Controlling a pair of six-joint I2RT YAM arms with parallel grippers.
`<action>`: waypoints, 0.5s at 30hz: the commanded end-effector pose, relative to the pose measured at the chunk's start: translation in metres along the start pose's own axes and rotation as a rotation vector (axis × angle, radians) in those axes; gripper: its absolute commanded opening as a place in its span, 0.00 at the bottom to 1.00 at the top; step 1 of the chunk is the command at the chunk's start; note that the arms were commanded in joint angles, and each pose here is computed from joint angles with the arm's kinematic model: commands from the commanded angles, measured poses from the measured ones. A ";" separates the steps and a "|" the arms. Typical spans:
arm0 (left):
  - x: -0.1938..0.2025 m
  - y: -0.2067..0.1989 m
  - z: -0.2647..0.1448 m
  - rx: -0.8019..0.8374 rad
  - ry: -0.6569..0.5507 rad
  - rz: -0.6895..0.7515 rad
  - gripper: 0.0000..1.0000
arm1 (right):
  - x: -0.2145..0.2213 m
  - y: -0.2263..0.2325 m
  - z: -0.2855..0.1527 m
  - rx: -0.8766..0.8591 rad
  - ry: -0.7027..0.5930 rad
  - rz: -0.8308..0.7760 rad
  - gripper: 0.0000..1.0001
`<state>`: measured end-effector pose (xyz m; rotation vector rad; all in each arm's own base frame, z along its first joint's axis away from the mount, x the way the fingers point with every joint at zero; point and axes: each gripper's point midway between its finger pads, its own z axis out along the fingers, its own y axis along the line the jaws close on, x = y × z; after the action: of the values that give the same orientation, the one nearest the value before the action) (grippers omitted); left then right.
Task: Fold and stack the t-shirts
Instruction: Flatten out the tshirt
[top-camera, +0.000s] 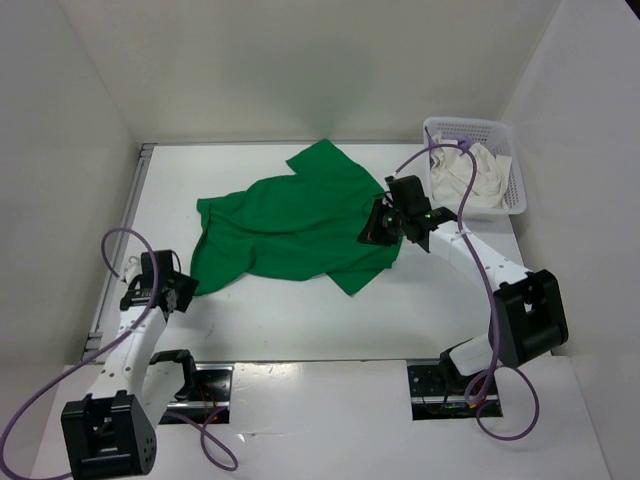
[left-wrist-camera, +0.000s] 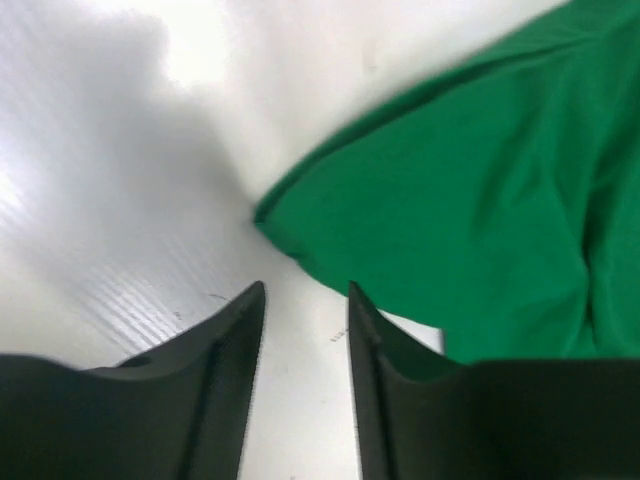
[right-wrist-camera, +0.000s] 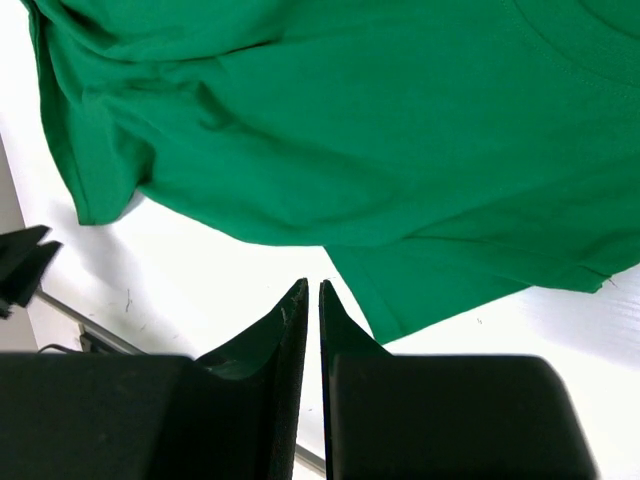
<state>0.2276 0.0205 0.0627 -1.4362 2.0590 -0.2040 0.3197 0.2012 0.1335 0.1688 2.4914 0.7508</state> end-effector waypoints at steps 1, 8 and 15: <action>0.008 0.018 0.013 -0.056 -0.011 -0.086 0.48 | -0.006 0.009 -0.012 -0.027 -0.038 -0.023 0.13; 0.017 0.018 0.026 -0.044 0.016 -0.145 0.55 | 0.002 0.003 -0.011 -0.019 -0.024 -0.019 0.14; 0.019 0.029 0.033 -0.092 -0.001 -0.211 0.32 | 0.002 0.007 -0.011 -0.033 -0.025 -0.002 0.14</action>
<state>0.2168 0.0178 0.0169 -1.6590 2.0064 -0.2006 0.3124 0.1991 0.1321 0.1737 2.4983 0.7547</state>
